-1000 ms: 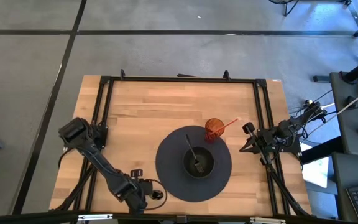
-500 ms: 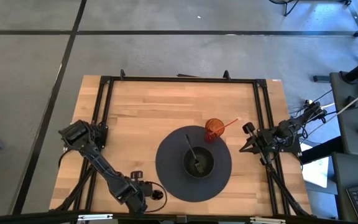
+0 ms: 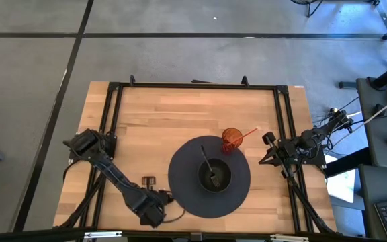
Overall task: Pick & Place Utensil
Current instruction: Put the black spoon into the black bowl
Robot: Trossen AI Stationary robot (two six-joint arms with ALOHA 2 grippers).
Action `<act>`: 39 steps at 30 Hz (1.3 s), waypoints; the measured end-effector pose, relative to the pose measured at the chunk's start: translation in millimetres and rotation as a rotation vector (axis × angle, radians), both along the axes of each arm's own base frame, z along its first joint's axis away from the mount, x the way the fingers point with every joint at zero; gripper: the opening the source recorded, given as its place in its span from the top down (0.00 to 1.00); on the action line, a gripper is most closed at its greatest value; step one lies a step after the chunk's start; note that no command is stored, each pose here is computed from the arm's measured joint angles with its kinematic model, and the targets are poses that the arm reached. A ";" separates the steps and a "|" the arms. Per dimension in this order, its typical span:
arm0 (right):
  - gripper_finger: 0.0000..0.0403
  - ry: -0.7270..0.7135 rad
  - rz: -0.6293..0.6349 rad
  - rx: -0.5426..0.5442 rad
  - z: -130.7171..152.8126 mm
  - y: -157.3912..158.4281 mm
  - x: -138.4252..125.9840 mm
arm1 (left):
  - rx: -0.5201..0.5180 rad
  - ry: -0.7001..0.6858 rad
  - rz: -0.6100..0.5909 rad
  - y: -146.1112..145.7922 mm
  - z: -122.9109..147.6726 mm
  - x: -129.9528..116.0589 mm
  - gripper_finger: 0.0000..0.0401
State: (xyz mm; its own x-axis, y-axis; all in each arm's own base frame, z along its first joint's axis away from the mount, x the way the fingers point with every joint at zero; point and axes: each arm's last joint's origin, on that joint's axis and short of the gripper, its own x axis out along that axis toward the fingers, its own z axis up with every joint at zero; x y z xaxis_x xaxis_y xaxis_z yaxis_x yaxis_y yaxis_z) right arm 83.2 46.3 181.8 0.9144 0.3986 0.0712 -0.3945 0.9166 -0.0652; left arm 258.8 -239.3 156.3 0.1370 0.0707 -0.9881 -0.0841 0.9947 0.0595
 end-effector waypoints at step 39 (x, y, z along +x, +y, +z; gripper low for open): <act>0.96 0.023 0.000 -0.025 -3.0 0.1 0.1 | 1.097 0.094 -0.870 54.8 71.1 182.7 0.99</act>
State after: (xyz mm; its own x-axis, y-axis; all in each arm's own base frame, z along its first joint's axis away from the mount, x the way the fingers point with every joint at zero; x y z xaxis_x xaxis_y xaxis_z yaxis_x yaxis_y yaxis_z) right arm 83.3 46.4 178.8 0.9155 0.4004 0.0404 -0.3965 0.9146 -0.0791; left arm 441.5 -184.5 227.4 0.4725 0.7303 -0.4933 0.5744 0.1693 0.8008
